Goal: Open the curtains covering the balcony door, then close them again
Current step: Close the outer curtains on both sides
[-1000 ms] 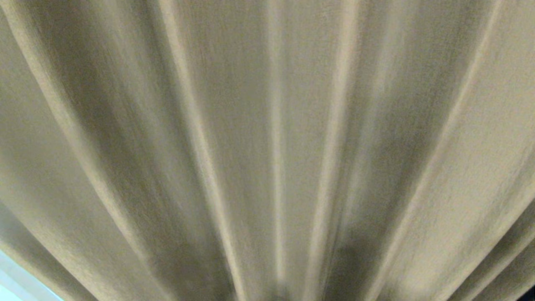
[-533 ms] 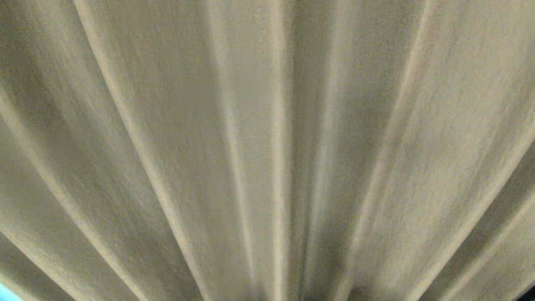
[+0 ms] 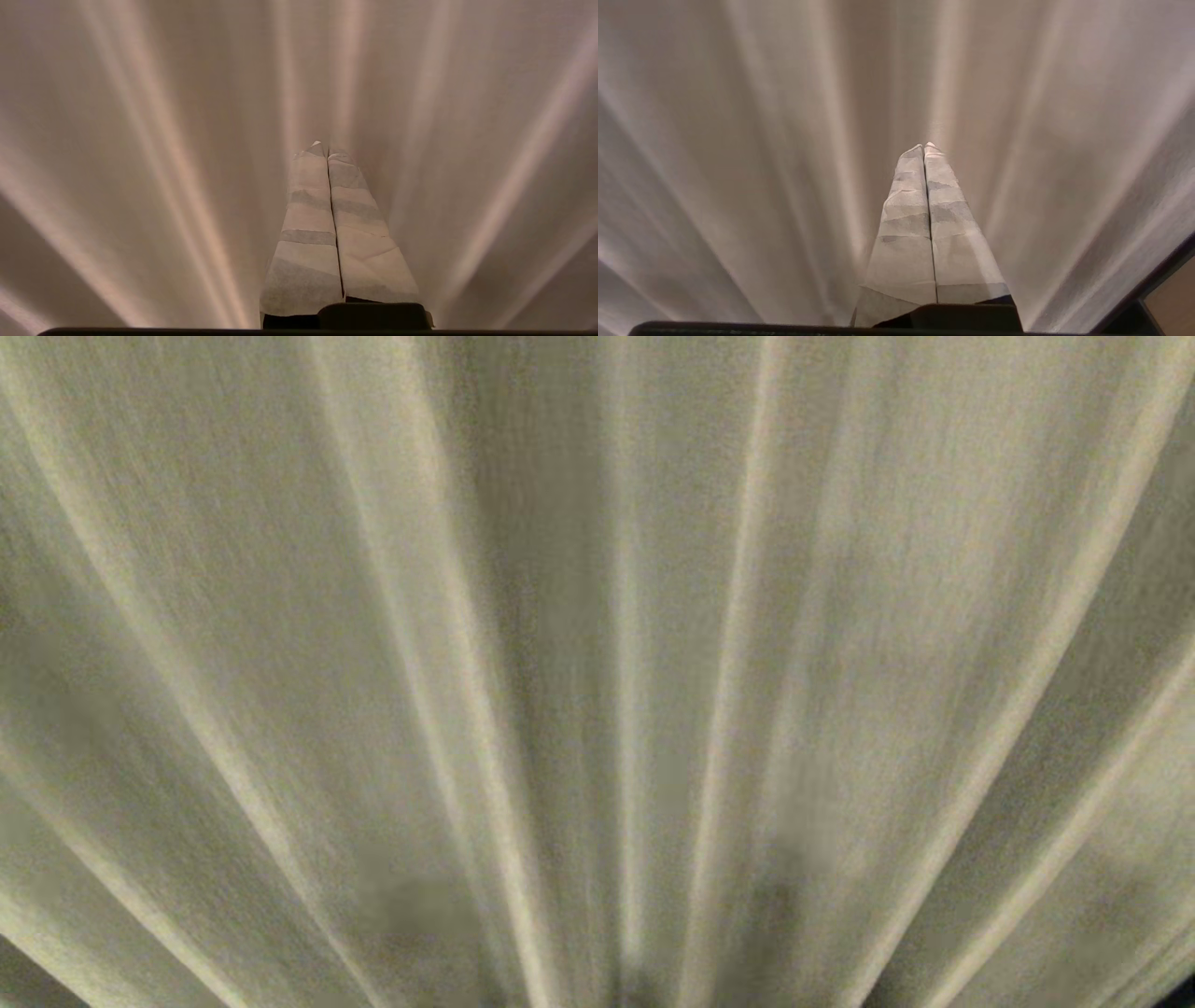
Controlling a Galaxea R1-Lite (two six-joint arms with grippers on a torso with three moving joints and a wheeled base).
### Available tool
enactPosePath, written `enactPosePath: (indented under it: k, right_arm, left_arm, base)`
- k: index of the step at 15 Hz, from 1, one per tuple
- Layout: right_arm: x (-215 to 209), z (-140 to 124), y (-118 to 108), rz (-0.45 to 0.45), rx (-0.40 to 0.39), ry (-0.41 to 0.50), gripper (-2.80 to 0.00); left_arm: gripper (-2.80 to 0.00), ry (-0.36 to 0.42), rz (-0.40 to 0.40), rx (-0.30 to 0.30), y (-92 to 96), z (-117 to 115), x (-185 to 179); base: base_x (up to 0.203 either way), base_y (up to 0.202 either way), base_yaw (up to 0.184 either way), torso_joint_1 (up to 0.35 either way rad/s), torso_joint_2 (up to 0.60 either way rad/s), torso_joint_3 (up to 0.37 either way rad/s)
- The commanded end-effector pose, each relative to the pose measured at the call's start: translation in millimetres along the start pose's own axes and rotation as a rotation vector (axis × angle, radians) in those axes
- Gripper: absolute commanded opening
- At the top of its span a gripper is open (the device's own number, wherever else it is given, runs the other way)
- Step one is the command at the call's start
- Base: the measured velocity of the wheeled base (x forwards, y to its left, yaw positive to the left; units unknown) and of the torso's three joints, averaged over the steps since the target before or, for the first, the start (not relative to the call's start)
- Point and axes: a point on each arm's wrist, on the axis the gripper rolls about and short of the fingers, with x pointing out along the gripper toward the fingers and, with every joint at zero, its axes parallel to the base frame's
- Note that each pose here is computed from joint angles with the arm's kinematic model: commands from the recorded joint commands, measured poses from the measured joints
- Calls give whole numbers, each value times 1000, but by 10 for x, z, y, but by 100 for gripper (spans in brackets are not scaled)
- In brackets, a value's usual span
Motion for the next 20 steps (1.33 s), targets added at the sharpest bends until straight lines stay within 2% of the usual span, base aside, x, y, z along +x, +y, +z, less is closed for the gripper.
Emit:
enactPosePath:
  k: [1,20]
  right_arm:
    - [-1,0,0,-2,0,-1,-280]
    - [-1,0,0,-2,0,-1,-280]
  left_arm:
    - [-280,0,0,0,0,-3,1]
    - [-280,-2,0,0,0,1,0]
  base:
    - [0,0,0,0,0,0]
    - [0,0,0,0,0,0]
